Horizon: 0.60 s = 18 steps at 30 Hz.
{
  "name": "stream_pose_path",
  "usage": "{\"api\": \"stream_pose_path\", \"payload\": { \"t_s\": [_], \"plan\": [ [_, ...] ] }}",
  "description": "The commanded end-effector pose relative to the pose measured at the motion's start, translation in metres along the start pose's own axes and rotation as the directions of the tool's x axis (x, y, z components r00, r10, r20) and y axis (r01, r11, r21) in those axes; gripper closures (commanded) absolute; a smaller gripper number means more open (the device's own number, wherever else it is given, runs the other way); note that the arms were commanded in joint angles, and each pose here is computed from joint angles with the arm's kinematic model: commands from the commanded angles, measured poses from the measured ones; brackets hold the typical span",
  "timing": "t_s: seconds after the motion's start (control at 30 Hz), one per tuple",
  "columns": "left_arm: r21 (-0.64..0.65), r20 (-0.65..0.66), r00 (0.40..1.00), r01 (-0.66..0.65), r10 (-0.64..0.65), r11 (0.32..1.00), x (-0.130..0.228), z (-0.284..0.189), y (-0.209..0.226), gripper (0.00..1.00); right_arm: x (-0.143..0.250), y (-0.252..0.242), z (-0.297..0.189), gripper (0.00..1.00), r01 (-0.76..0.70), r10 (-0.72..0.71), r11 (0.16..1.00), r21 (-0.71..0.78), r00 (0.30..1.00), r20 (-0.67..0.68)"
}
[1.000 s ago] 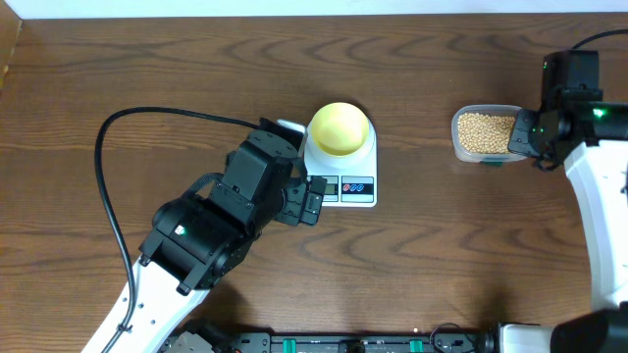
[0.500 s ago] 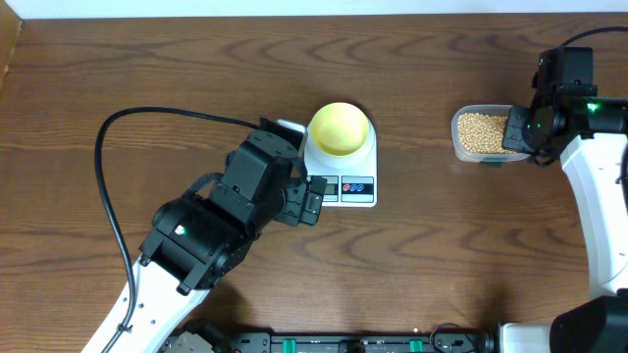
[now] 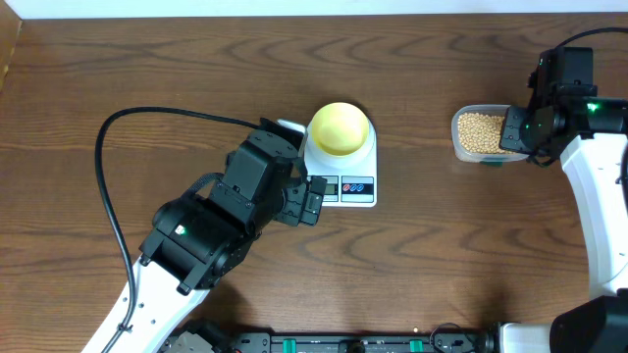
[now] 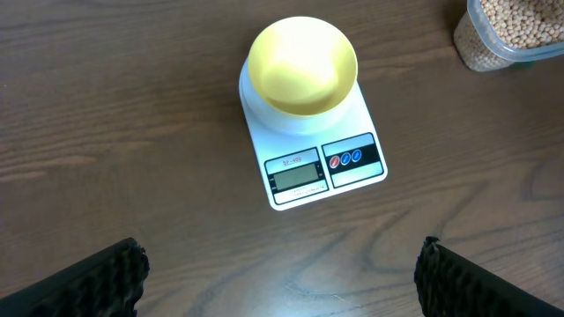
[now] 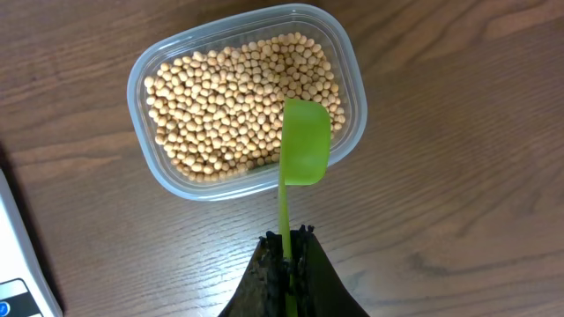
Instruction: Scoop item into bowl and weigh 50g on scale
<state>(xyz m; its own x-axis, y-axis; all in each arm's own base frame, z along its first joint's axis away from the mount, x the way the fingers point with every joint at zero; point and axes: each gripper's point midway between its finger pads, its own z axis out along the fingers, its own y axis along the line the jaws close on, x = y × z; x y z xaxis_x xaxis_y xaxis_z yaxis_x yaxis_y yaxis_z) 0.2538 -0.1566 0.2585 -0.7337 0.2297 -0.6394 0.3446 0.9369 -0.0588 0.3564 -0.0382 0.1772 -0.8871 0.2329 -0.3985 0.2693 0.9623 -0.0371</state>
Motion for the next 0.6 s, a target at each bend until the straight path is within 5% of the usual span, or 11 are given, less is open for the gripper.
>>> {"api": "stream_pose_path", "payload": {
  "t_s": [0.0, 0.57],
  "plan": [
    [0.010, 0.010, 1.000, -0.001, 0.001, 1.000, -0.005, -0.004, -0.001, 0.01, -0.006, 0.004, -0.006, 0.99, 0.017, -0.017, 1.000, -0.016, 1.000, 0.021],
    [0.010, 0.010, 1.000, -0.001, 0.001, 1.000, -0.005, -0.004, -0.001, 0.01, -0.006, 0.015, -0.007, 0.99, 0.016, -0.015, 0.999, -0.030, 0.999, 0.030]
  ]
}}
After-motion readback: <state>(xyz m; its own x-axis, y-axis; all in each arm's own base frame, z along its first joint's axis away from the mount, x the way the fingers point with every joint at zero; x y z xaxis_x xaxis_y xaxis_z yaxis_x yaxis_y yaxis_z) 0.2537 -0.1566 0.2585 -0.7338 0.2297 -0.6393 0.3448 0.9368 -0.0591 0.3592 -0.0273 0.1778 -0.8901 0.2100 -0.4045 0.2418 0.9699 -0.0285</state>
